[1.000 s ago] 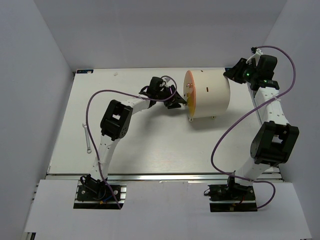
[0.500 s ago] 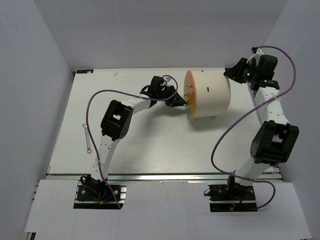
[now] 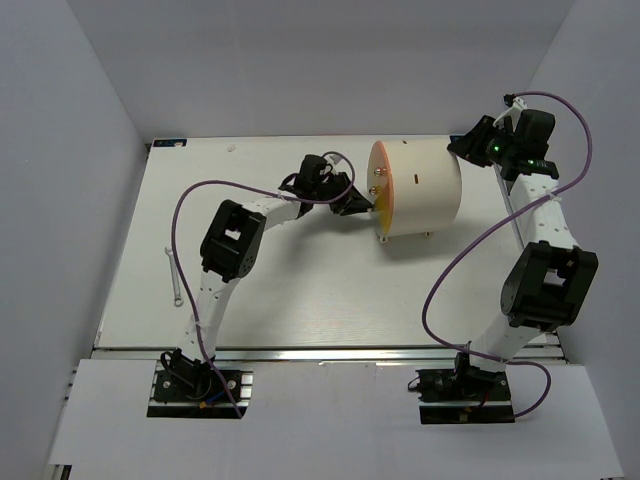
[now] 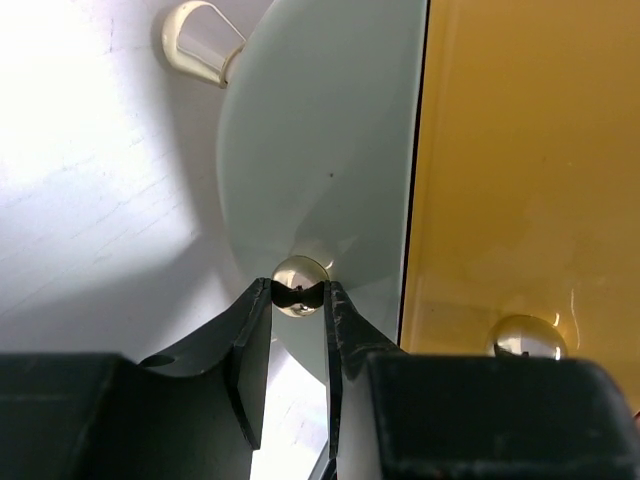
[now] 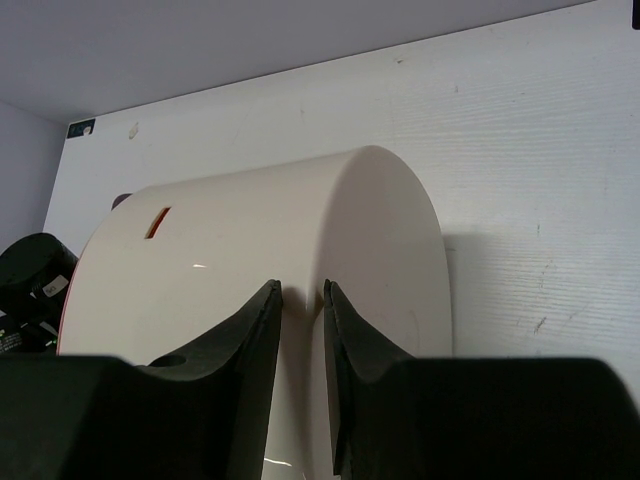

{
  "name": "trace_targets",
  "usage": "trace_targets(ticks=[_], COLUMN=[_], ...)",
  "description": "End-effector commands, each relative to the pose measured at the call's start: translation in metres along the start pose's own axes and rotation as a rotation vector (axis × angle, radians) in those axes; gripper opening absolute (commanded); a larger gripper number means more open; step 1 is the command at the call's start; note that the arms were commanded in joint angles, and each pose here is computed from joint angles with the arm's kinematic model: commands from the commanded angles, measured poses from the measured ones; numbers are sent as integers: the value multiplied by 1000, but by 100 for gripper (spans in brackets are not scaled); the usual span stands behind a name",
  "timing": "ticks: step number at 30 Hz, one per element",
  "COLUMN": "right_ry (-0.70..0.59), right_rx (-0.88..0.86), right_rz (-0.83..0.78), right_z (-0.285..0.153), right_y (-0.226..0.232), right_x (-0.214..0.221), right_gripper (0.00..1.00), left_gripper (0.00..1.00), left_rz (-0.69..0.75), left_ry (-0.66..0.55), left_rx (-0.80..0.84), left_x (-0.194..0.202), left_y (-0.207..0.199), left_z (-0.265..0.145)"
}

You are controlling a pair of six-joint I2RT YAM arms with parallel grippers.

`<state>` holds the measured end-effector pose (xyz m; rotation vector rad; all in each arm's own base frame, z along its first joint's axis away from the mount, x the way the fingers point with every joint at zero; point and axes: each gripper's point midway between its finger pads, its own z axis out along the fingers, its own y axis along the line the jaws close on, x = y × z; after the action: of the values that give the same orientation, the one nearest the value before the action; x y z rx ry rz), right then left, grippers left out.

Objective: Sort the tools into containers

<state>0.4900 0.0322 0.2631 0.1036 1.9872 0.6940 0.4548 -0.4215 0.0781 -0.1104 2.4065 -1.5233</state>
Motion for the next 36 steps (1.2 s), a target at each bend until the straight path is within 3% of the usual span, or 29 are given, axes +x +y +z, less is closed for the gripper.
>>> trace_targets(ticks=[1,18,20,21,22,24,26,27,30,33,34,36], right_ry=[138,137,141,143,143,146,144,141,128,95,85,60], right_rx=[109,153,140,124,110,61,26,14,-14,-23,-22,-20], right_rz=[65,52,49,44,39,15,-6,-26,-48,-82,-95,-124], right_z=[8,8,8,8,9,8,7,6,4,0,-2,-5], right_y=[-32,-41,-39,-36,-35,-26,-20,-18,-13,-11,-12,-12], right_x=[44,44,45,45,45,45,43,41,35,22,18,8], right_gripper=[28,29,33,42,47,63,70,77,83,87,87,89], left_gripper=[7,10,22,41,49,62,65,66,66,60,43,28], left_rz=[-7,-46,-33,-38,-25,-11,15,25,70,83,85,70], left_ry=[15,-79,-76,-69,-67,-75,-93,-101,-144,-244,-273,-339], left_rx=[-58,-186,-191,-200,-202,-192,-205,-213,-286,-390,-416,-492], left_x=[16,-1,0,2,2,0,-7,-12,-26,-51,-57,-70], left_y=[7,58,59,61,60,53,49,42,39,36,36,44], left_z=[-10,-105,-110,-112,-112,-115,-117,-121,-137,-170,-180,-208])
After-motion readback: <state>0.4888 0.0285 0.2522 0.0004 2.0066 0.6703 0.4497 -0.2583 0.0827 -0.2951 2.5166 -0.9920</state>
